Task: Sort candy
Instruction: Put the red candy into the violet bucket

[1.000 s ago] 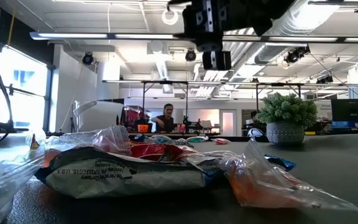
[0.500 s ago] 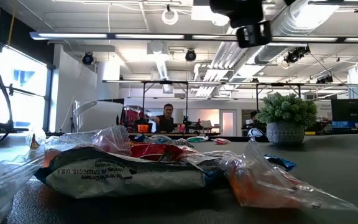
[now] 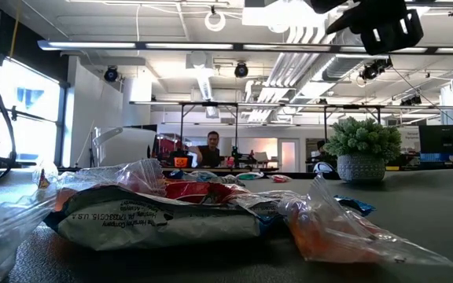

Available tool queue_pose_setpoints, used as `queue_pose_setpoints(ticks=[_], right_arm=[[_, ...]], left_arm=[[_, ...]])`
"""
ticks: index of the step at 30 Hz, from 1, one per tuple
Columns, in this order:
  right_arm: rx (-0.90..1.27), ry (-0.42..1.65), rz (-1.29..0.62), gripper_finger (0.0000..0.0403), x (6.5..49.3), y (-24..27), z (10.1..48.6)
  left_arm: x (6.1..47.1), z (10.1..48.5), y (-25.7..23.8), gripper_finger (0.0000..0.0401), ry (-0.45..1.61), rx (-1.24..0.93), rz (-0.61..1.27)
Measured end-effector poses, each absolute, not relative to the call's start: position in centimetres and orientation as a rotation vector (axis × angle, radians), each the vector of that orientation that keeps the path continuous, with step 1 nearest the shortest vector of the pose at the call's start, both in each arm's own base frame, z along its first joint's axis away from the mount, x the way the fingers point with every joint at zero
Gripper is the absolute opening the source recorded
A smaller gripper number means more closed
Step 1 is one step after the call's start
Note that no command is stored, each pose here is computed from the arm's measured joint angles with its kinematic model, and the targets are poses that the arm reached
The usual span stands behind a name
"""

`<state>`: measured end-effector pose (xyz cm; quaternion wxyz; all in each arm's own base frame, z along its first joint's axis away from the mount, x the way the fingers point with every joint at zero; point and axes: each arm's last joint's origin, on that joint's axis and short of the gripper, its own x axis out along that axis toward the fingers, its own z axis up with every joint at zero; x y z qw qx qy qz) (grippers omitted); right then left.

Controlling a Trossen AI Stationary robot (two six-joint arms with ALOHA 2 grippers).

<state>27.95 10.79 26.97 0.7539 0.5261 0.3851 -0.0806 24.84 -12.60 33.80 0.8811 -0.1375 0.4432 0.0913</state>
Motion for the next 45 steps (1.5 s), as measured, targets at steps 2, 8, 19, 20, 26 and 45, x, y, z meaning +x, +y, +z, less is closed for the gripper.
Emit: queue_pose_setpoints(ticks=[2,8,19,20,26,45], right_arm=[[1.148,0.821,-0.197,0.0195,27.8,11.2,27.0],[1.155,0.829,-0.188,0.0195,27.1,12.7,27.0],[1.026,0.933,-0.175,0.0195,25.8,14.2,28.2],[0.990,0.961,-0.186,0.0195,25.5,14.2,28.6],[0.755,1.073,-0.267,0.0195,23.4,14.0,32.5],[0.362,1.083,-0.308,0.0195,17.9,12.6,40.8]], left_arm=[[25.6,34.0,-11.9,0.0127,0.893,-0.269,0.173],[27.9,33.4,-10.9,0.0127,0.867,-0.259,0.121],[32.5,27.2,-13.7,0.0127,0.986,-0.237,0.111],[32.9,26.5,-14.0,0.0127,0.995,-0.248,0.121],[34.7,22.7,-15.1,0.0127,1.044,-0.376,0.229],[35.3,21.4,-17.1,0.0127,1.097,-0.773,0.247]])
